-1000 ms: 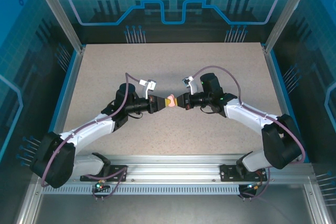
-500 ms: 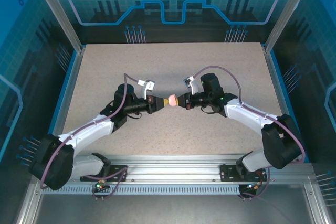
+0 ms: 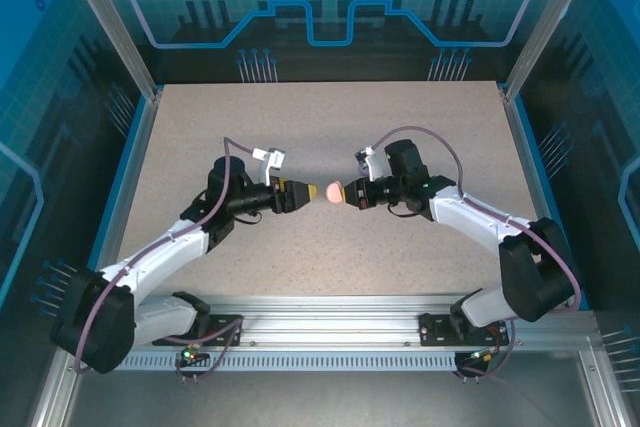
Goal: Insert the wireless bluetooth earbuds into the charging case
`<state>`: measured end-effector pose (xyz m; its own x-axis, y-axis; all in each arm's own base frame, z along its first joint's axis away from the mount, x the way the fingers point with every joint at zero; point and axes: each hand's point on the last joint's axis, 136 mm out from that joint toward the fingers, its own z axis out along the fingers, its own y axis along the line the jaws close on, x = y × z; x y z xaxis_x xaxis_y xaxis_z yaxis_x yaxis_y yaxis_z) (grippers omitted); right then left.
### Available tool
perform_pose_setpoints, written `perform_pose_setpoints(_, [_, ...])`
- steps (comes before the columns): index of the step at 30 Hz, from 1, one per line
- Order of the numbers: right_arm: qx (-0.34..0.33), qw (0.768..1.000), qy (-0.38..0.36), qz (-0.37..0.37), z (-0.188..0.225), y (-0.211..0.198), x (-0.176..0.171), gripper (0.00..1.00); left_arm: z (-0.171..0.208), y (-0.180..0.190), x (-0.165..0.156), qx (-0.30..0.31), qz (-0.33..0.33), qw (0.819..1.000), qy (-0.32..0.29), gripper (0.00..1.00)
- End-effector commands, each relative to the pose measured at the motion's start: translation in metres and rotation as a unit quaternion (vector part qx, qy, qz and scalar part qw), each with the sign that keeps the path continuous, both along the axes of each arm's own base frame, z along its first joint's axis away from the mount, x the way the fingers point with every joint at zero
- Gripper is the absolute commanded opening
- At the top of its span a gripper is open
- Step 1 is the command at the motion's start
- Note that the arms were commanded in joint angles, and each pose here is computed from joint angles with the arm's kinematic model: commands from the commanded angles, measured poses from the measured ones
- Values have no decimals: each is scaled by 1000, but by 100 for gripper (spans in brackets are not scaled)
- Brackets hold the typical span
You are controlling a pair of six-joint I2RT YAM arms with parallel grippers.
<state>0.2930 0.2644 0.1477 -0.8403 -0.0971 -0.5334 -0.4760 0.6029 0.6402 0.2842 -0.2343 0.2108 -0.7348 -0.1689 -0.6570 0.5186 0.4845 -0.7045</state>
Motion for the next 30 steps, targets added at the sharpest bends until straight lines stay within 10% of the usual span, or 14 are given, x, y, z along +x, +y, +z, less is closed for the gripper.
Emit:
perform_pose_setpoints(1, [-11,998,-36,43,24,0,-9,0,20,-1,-3,15,-35,999,-20,87])
perform_pose_setpoints(6, [-43,993,-61,97,36,-2,-25,0,25,-12,-13,28,-107,994,1,94])
perform_pose_setpoints(17, [-94,978,-87,168,50,-3,-41,0,31,-24,-26,29,-195,980,40,69])
perform_pose_setpoints(30, [-133,968,-94,192,43,13,-40,0,18,-35,-30,52,-246,964,80,62])
